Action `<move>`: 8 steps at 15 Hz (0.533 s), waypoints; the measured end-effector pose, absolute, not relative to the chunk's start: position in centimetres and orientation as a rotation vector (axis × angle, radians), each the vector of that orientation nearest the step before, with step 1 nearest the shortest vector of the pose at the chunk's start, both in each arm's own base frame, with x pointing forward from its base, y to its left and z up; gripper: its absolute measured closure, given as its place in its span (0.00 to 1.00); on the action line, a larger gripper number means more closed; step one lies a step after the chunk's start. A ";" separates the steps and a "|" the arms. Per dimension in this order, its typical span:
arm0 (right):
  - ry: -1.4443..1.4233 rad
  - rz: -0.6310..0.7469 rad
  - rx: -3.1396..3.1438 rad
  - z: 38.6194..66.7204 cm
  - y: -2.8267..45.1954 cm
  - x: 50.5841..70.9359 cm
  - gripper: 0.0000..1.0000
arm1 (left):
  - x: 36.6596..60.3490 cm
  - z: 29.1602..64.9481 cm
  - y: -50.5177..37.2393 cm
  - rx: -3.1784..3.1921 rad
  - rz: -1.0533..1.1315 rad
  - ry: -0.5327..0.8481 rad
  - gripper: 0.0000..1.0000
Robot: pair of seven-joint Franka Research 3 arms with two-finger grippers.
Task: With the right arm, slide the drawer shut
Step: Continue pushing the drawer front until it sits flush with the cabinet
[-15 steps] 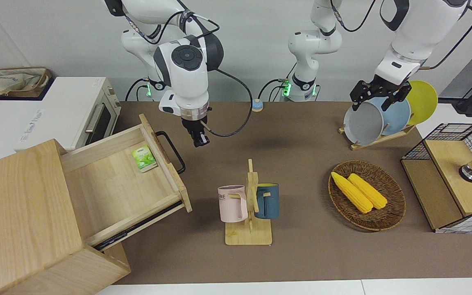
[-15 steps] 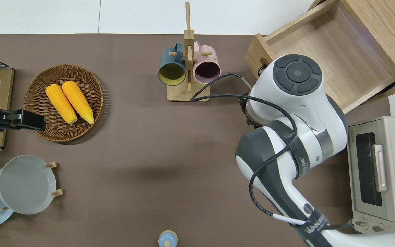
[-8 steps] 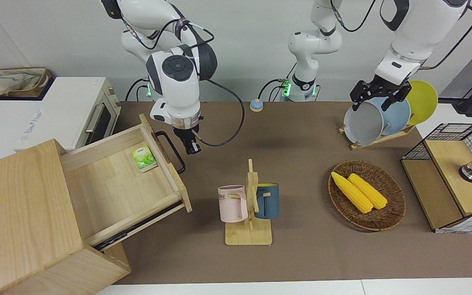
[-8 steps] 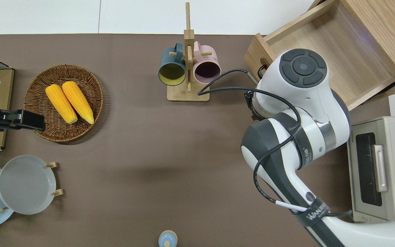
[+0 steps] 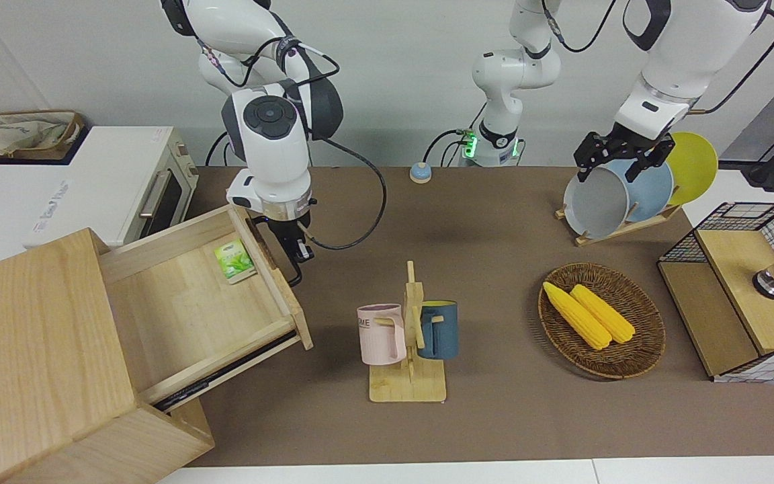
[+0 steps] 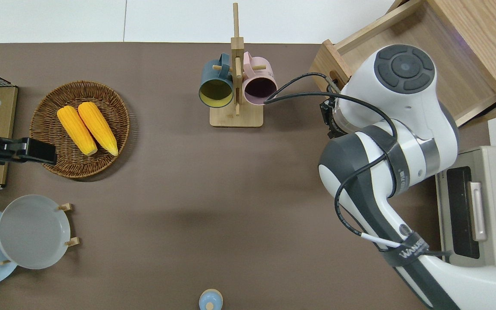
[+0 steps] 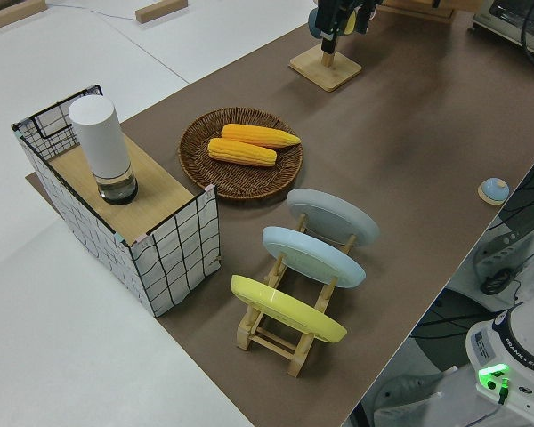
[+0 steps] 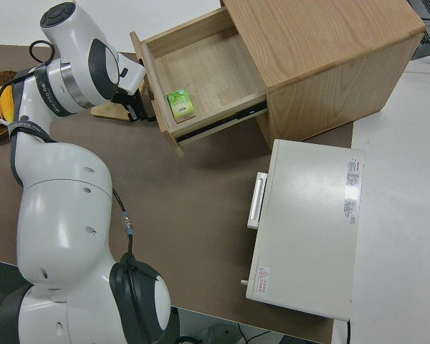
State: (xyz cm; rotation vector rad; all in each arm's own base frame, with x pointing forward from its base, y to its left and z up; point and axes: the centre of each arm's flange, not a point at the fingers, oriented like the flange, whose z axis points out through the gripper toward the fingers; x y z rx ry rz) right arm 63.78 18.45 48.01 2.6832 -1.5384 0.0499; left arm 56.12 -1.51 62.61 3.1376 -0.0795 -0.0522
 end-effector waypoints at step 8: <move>-1.579 0.061 2.695 48.0 13.6 66.7 0.99 | 56.1 62.6 -1.5 3.138 -0.052 -0.079 0.00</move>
